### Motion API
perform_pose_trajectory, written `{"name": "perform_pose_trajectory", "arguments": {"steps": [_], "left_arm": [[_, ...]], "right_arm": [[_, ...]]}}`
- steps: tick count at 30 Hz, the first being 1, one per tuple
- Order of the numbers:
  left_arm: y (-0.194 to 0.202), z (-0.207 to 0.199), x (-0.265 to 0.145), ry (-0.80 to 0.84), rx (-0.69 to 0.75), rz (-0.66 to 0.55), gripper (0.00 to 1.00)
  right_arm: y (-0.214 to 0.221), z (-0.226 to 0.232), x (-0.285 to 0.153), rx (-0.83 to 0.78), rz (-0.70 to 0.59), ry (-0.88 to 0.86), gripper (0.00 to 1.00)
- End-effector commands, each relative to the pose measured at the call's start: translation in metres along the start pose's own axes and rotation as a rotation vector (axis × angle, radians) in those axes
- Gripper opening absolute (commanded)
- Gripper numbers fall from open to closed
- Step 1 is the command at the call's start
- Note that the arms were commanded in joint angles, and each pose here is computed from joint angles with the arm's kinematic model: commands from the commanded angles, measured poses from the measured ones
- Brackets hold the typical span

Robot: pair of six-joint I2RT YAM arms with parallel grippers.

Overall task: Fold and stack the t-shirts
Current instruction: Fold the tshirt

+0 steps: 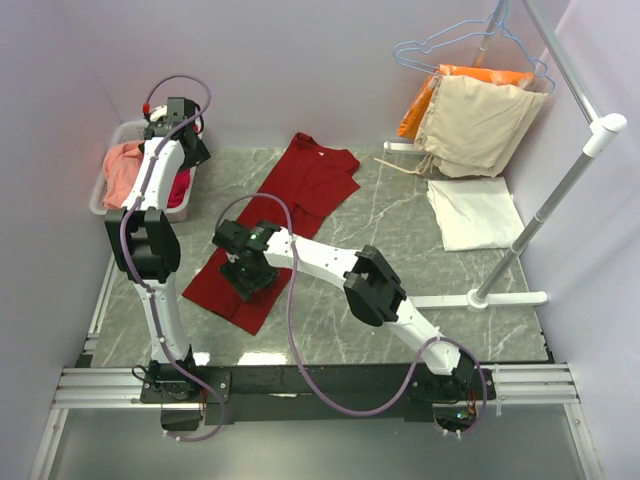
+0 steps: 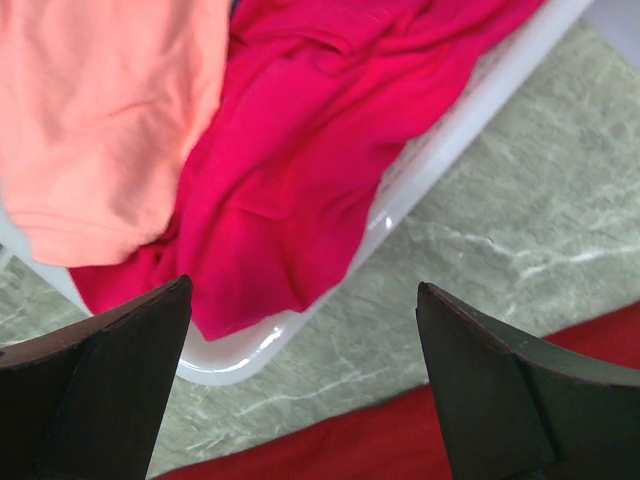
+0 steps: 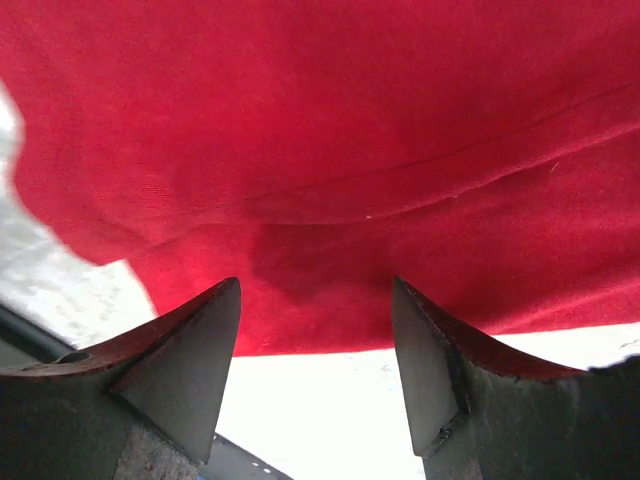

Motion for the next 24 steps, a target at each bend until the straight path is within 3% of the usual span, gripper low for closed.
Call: {"name": "perform_pose_trajectory", "arguments": {"steps": [1, 5, 13, 24], "left_arm": [[-0.010, -0.001, -0.019, 0.053, -0.034, -0.032, 1.00], [-0.009, 0.000, -0.018, 0.052, -0.029, -0.028, 0.99], [-0.007, -0.002, -0.014, 0.058, -0.024, -0.020, 0.99], [-0.006, -0.014, -0.012, 0.130, -0.011, 0.003, 1.00]], "right_arm": [[0.013, -0.007, 0.025, -0.033, 0.044, 0.055, 0.68], [0.039, -0.023, 0.041, -0.029, 0.138, 0.124, 0.67], [0.111, -0.059, 0.017, -0.046, 0.268, 0.160, 0.65], [0.156, -0.085, -0.019, 0.000, 0.311, 0.246, 0.63]]}}
Point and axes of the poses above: each gripper's point midway between its finger pads, its own x axis out along the fingers, its own z axis along the line the jaws close on, y = z × x, the point moved 7 cm from there along -x, back along the fingers, and after that the axes turned 9 degrees about x, right-handed, at the moved point
